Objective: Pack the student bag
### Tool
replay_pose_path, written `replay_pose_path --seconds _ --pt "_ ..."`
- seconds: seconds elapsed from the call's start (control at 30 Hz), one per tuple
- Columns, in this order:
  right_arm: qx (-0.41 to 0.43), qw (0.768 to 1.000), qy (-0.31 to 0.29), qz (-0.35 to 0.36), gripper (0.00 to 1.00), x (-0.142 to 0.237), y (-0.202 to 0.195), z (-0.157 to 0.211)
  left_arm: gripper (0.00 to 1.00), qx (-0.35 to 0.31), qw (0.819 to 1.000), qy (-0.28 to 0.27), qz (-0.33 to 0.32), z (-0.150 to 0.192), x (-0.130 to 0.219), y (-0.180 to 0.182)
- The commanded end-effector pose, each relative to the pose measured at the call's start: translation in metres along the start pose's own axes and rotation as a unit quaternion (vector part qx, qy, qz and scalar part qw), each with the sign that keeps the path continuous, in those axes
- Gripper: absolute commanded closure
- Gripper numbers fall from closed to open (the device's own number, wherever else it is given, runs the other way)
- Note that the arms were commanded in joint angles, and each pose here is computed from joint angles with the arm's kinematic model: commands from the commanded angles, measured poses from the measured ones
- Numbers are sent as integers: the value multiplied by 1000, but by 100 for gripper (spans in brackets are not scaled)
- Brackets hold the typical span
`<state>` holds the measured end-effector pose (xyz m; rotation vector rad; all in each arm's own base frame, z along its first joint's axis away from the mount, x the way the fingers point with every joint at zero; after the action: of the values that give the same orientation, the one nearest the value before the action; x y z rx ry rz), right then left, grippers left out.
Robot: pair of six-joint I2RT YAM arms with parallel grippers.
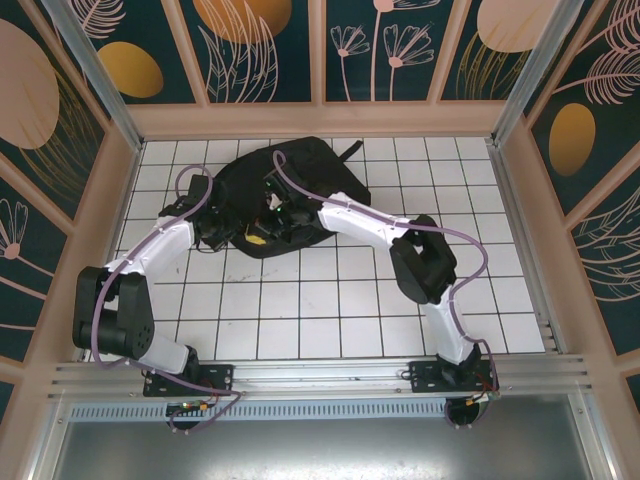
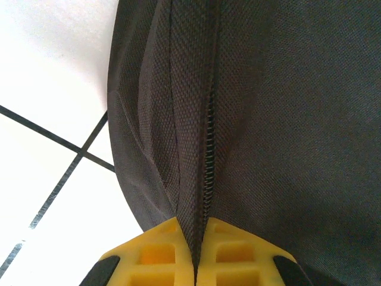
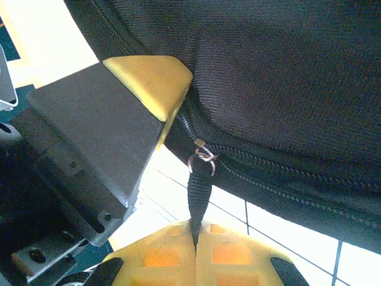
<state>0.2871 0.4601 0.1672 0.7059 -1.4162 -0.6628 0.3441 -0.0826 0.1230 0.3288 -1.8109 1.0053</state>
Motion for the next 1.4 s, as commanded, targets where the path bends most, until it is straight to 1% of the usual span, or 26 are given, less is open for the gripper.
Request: replay_pose_path --seconds 0.0,0.33,0.7,0.97,1.17,1.37 --pt "30 999 -3 -20 100 37 23 15 100 -11 999 -31 -32 -10 1 11" --pt "21 1000 -13 -3 100 60 -1 18 100 -17 998 -41 -35 -12 5 12" --pt "40 997 -23 58 100 84 -32 11 100 -27 998 -56 -30 -15 17 10" --pt "47 995 -22 84 100 97 -55 5 100 -29 998 -58 -25 -15 21 9" --pt "52 992 -31 113 100 109 -74 -1 100 -31 997 -60 -24 -15 23 8" --pt "45 988 -52 136 100 128 -92 -7 100 -31 997 -60 -21 -14 24 8"
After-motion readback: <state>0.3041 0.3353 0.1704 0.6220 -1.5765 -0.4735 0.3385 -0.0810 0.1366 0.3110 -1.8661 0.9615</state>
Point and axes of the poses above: each hand's point on the last joint's axis, 136 mm out from that joint toward the fingers, its own x axis back along the fingers, its own y axis along the line the jaws close on, z = x × y, the point moved 3 cm from there along x, back along the fingers, and after that the axes turned 6 degrees about x, right-handed, at the moved point
